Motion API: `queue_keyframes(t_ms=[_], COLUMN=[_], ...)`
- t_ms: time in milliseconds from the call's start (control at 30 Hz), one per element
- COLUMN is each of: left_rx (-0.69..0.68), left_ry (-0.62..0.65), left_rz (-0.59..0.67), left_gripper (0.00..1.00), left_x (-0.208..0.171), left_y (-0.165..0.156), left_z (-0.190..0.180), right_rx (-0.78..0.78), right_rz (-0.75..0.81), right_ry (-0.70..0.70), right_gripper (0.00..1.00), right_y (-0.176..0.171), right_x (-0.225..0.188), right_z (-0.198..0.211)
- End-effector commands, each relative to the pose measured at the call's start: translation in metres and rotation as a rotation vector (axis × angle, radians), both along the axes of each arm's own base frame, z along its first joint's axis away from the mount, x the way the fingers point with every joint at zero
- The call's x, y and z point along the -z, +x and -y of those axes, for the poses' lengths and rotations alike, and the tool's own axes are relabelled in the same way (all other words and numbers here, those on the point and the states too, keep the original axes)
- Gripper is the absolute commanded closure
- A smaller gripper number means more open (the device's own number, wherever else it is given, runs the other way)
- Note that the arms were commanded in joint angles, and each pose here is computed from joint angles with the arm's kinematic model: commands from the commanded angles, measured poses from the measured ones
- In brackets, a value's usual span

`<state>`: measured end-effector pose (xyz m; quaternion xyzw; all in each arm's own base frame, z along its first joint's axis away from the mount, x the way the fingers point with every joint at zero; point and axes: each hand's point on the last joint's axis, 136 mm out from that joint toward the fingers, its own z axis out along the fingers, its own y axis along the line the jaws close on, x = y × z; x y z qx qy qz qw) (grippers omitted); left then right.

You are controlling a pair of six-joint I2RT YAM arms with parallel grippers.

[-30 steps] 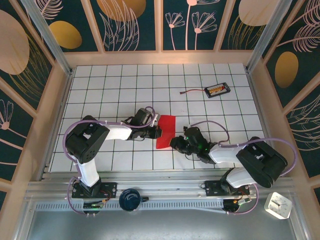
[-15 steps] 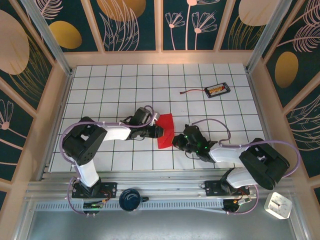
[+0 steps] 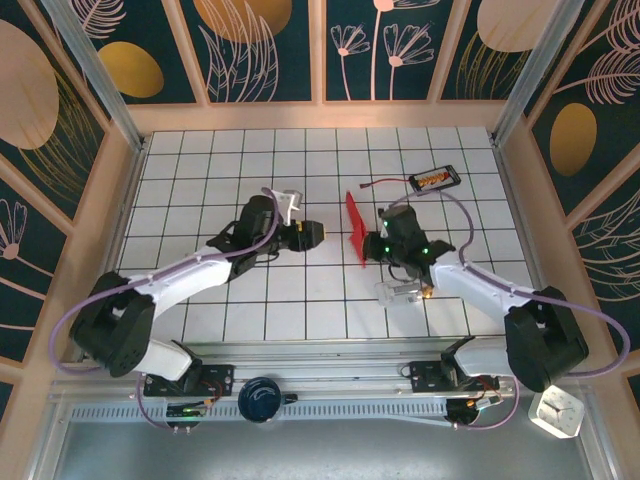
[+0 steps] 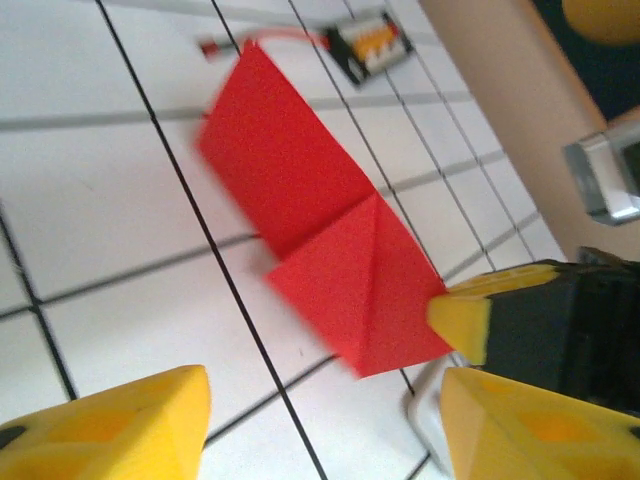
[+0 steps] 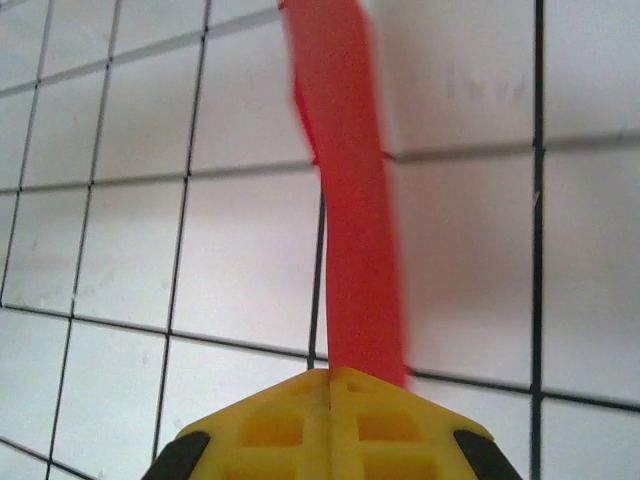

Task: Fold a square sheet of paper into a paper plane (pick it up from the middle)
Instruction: Turn over the paper at the center of the table.

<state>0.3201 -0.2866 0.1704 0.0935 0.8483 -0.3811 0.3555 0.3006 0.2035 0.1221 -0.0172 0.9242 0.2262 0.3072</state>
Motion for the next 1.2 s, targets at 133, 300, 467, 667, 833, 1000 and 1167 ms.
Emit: queue_keyframes(t_ms=[133,300,467,667,833,1000,1167], left_rx=[-0.241,-0.287,-0.363,-0.356,-0.302,-0.215,-0.090], left_ry=[0.017,0.001,-0.037,-0.046,-0.074,-0.165,-0.256], left_rz=[0.095,0.058,-0.006,-0.075,-0.163,-0.242,-0.334], left_gripper=[0.34,0.36,0.36,0.37,0.42,0.51,0.62], left_x=[-0.028,-0.018,-0.007,0.006,0.027,0.036,0.043], left_y=[0.019,0.019,0.021,0.013,0.004,0.004,0.006], left_z=[-0.060,-0.074,-0.089,-0.089,-0.078,-0.053,-0.022], right_rx=[-0.047,-0.115,-0.212,-0.344,-0.414,-0.443,-0.461], right_rz=[0.072,0.083,0.039,-0.045,-0.065,-0.052,-0.039], right_ry=[-0.467,-0.701,-0.822,-0.640,-0.461,-0.373,-0.324], right_gripper=[1.00,1.00,1.00,1.00,0.98,0.94,0.87], right_y=[0.001,-0.013,-0.030,-0.060,-0.076,-0.083,-0.087], right_x=[-0.032,-0.019,0.024,0.071,0.078,0.075,0.078], right_z=[0.032,0.005,-0.029,-0.090,-0.119,-0.126,-0.129])
